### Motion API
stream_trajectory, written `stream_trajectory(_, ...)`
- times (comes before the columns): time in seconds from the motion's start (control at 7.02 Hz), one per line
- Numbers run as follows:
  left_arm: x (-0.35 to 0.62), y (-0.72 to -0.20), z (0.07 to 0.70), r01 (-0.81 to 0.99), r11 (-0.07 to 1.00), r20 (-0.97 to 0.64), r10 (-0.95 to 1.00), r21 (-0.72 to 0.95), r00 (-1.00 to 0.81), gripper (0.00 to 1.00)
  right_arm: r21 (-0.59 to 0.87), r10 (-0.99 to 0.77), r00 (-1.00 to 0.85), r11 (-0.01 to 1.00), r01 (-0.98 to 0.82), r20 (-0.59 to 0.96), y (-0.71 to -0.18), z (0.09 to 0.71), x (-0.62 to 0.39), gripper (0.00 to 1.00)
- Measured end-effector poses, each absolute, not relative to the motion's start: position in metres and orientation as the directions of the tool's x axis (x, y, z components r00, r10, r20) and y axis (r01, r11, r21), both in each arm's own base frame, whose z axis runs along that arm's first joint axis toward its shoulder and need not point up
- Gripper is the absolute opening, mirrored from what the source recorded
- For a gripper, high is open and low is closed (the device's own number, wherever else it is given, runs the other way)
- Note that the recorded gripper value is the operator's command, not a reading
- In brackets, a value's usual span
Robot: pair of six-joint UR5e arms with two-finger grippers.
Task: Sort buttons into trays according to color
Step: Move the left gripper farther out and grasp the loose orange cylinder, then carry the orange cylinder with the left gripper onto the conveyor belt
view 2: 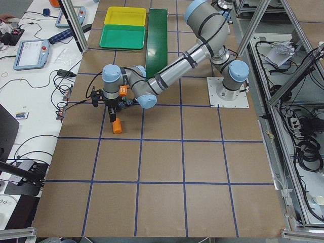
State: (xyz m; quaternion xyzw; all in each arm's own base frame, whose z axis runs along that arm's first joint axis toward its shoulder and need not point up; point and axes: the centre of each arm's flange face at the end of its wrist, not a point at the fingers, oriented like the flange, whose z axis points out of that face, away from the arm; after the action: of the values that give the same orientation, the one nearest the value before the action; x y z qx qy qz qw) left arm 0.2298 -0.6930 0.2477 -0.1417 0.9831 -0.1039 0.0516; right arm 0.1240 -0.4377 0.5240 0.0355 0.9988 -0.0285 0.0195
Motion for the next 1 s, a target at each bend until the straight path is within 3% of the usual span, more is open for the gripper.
stream_trajectory(1.0,0.249,-0.695,0.216,-0.29,0.941,-0.074,-0.306,-0.171,-0.949,1.0,-0.064,0.061,-0.997,0.996,0.064,-0.044,-0.436,0.522,0.128,1.0)
